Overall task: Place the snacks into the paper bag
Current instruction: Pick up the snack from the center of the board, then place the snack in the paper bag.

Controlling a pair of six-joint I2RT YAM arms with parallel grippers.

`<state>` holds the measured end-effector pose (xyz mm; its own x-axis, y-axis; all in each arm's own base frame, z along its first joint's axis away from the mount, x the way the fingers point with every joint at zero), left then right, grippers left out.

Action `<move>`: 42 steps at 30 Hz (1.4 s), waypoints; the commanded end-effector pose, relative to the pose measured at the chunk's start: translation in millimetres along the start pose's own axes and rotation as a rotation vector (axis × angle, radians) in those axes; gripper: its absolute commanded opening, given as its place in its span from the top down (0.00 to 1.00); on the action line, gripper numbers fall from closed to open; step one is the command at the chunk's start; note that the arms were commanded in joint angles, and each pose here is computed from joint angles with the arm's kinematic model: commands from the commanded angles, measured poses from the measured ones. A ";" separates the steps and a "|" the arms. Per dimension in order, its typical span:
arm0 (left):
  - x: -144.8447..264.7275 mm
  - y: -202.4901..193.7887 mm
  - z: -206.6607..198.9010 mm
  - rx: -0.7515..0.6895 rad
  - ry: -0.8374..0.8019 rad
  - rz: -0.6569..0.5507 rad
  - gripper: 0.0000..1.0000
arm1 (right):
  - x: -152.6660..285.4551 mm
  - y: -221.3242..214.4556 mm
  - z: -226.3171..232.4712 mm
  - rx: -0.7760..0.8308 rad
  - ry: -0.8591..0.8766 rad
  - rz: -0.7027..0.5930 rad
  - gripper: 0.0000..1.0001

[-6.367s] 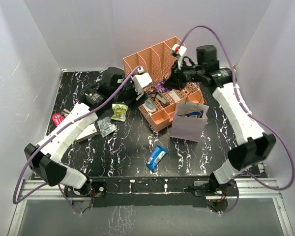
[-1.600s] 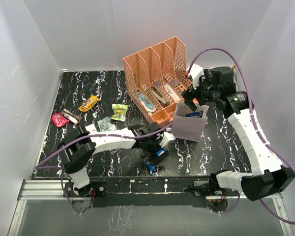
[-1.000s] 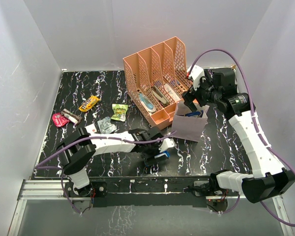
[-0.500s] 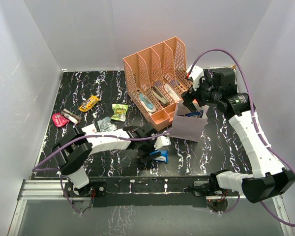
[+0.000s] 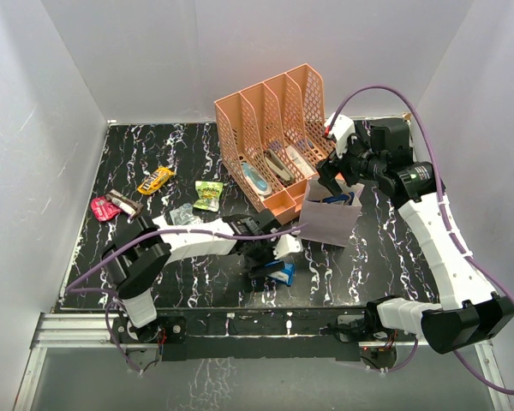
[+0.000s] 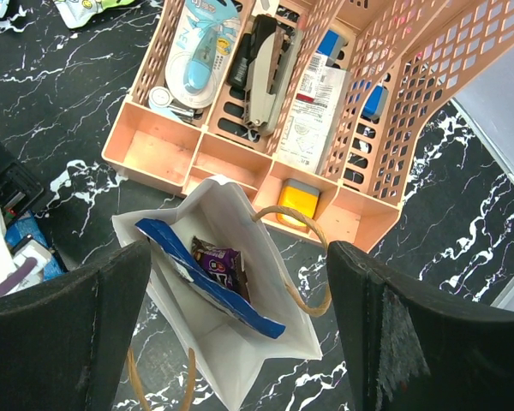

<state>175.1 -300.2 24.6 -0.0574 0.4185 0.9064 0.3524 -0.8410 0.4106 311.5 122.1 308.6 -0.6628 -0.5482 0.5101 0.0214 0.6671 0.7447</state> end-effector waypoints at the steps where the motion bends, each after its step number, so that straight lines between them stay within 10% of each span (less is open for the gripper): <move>1: -7.5 -16.7 -5.0 0.001 -0.037 0.094 0.40 | 6.6 16.1 -8.3 0.031 -0.039 -0.066 0.13; 21: 35.0 -7.5 -14.7 -0.104 -0.099 -0.016 0.79 | 12.8 27.8 -7.3 0.064 -0.037 -0.119 0.12; 42: 145.6 31.8 9.4 0.180 -0.371 -0.411 0.83 | 33.9 113.7 4.1 0.217 0.140 -0.445 0.10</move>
<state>195.4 -257.2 121.8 0.0411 0.7073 0.7057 0.5106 -0.6220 0.5936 299.5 157.9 375.8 -0.5717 -0.7515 0.3294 -0.2571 0.5453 0.7978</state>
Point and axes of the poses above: each gripper's point midway between its finger pads, its own x axis back along the fingers, its own z axis along the line the jaws close on, y = z × x, the point moved 1 cm from there along x, back along the fingers, and after that the axes turned 14 degrees about x, right-handed, at the moved point
